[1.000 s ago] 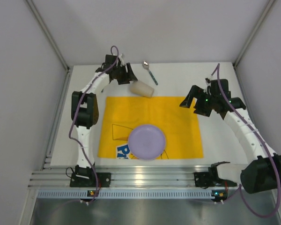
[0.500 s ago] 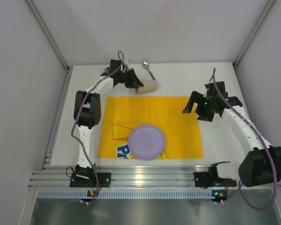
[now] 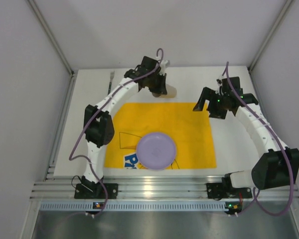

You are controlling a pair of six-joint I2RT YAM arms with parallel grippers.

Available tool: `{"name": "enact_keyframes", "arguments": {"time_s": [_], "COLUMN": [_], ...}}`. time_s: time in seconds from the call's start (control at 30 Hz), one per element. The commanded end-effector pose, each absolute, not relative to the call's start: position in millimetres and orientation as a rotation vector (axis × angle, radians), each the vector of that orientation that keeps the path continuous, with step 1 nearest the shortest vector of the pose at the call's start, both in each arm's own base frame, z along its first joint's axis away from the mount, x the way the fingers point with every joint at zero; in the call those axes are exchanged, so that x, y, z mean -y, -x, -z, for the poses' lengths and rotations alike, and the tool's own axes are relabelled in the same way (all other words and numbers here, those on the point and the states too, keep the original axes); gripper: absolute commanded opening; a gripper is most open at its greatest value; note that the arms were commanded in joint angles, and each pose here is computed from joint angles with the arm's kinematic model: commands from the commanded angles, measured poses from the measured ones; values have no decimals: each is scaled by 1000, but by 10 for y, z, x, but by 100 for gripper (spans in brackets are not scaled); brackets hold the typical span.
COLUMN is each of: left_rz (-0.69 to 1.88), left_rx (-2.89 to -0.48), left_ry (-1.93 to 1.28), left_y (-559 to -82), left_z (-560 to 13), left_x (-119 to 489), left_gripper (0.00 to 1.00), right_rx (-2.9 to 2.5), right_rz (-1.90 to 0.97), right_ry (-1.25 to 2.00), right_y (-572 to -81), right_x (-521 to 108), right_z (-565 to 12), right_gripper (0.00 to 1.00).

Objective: Set the dinner table for one person

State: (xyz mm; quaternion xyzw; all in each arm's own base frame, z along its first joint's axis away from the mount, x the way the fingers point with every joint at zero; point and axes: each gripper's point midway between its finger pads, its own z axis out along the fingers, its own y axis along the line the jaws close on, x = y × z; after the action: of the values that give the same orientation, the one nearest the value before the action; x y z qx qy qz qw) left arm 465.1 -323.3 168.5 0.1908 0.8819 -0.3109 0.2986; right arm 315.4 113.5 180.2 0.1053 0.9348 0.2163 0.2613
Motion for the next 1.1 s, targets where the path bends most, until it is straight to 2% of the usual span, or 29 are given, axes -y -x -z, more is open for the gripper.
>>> {"name": "enact_keyframes", "arguments": {"time_s": [0.0, 0.1, 0.3, 0.43, 0.53, 0.77, 0.8, 0.87, 0.93, 1.0, 1.03, 1.07], "left_rz": [389, 235, 301, 161, 173, 274, 317, 319, 341, 341, 343, 338], "left_rx": [-2274, -2266, -2241, -2191, -2217, -2245, -2251, -2272, -2292, -2315, -2310, -2304], "left_ry": [-804, -1027, -1313, -1392, -1443, -1538, -1558, -1569, -1566, -1562, -1550, -1538], "left_y": [-4213, -3688, -2882, -2661, -2510, -2253, -2183, -2164, -2138, -2138, -2158, -2176], "left_z": [-2086, -1941, -1961, -1964, -1881, -1653, -1623, -1519, -1487, -1419, -1445, -1466], "left_x": [3108, 3342, 3650, 3613, 3622, 3929, 3984, 4029, 4062, 4089, 4114, 4133], "left_gripper": [0, 0, 0, 0, 0, 22, 27, 30, 46, 52, 70, 74], "right_rx": [-2483, -2496, -2528, -2582, -2589, -2605, -2607, -2608, -2611, -2602, -2603, -2600], "right_rz": [-594, -587, -551, -522, -532, -490, -476, -423, -379, -331, -324, -321], "right_ry": [-261, -273, -308, -352, -357, -342, -339, -340, -346, -351, -349, -345], "right_y": [-3180, -3070, -2775, -2533, -2429, -2355, -2345, -2343, -2305, -2288, -2274, -2269], "right_x": [-1112, -1082, -989, -929, -929, -887, -873, -814, -761, -697, -690, -687], "right_z": [-1983, -1953, -1857, -1703, -1676, -1650, -1672, -1671, -1680, -1687, -1682, -1686], "right_gripper": [97, 97, 97, 97, 97, 98, 98, 98, 98, 98, 98, 98]}}
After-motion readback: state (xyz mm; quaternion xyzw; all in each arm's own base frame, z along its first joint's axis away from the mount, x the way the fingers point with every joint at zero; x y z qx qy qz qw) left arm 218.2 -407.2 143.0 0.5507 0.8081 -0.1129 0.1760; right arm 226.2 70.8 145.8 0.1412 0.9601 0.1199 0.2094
